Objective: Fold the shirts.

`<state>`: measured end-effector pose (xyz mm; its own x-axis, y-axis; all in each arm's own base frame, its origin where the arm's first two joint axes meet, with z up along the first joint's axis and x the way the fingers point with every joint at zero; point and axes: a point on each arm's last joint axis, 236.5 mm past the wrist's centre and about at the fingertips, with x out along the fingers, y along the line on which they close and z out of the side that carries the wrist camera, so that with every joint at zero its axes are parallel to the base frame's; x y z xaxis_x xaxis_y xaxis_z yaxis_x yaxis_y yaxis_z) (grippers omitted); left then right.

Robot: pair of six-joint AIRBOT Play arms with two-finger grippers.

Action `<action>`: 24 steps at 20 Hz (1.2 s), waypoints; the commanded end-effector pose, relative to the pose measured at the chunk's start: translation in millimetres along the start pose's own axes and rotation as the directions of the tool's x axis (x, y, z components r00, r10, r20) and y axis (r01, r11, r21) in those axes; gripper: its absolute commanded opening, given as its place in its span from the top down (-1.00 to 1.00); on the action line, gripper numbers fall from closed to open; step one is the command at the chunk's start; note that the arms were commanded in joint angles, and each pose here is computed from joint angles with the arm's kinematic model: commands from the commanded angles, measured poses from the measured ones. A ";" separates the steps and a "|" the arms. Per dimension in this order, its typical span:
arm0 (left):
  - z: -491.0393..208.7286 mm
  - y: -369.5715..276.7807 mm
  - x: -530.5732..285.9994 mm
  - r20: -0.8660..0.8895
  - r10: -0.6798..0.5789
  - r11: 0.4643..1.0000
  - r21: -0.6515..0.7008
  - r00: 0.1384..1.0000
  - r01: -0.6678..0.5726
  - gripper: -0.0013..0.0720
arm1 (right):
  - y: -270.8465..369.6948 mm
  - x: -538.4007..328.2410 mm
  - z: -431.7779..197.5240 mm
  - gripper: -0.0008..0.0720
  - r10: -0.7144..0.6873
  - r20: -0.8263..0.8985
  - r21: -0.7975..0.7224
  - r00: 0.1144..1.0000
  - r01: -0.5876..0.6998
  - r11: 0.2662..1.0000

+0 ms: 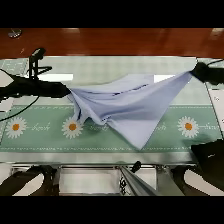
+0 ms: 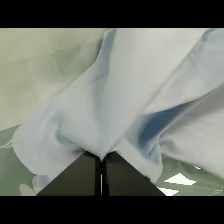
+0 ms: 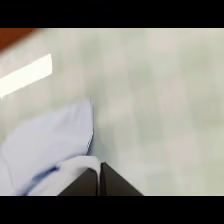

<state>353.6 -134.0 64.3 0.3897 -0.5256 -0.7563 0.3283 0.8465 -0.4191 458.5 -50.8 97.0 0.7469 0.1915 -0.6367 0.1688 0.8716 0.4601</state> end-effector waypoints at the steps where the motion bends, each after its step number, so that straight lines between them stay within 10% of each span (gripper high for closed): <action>1: -14.4 -14.4 3.7 -0.077 -0.040 0.998 0.037 0.996 0.043 0.93 | 4.7 12.9 48.1 0.93 0.014 0.076 0.015 0.997 -0.015 1.000; 7: -46.6 -38.5 41.5 -0.235 -0.094 0.991 0.066 0.967 0.113 0.93 | -34.3 71.5 -9.8 0.93 -0.021 -0.151 0.077 0.988 0.033 0.996; 8: -50.2 -38.0 47.1 -0.253 -0.097 0.991 0.060 0.963 0.116 0.93 | -32.5 71.5 -23.0 0.74 -0.009 -0.204 0.073 0.979 0.024 0.997; 10: -56.1 -34.1 55.6 -0.282 -0.100 0.992 0.044 0.954 0.117 0.93 | -21.0 58.0 -56.9 -0.36 0.032 -0.351 -0.038 0.936 -0.049 0.998; 13: -58.6 -33.0 57.9 -0.294 -0.102 0.992 0.039 0.950 0.119 0.93 | -87.2 10.9 -133.4 -0.37 -0.209 -0.640 -0.178 0.740 0.121 0.977; 18: -60.1 -34.0 57.3 -0.300 -0.107 0.992 0.036 0.948 0.123 0.93 | -20.8 -28.2 -269.0 -0.37 0.204 -0.712 0.216 0.671 -0.067 0.974; 24: -59.9 -34.1 57.4 -0.299 -0.107 0.992 0.036 0.948 0.123 0.93 | 3.7 -49.6 -349.8 -0.37 0.169 -0.744 0.177 0.647 -0.053 0.983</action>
<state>313.6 -187.8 5.2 0.0794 -0.5637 -0.8222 0.4046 0.7720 -0.4902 226.6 76.0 -74.8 0.0640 0.5928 -0.8028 0.2298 0.7741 0.5899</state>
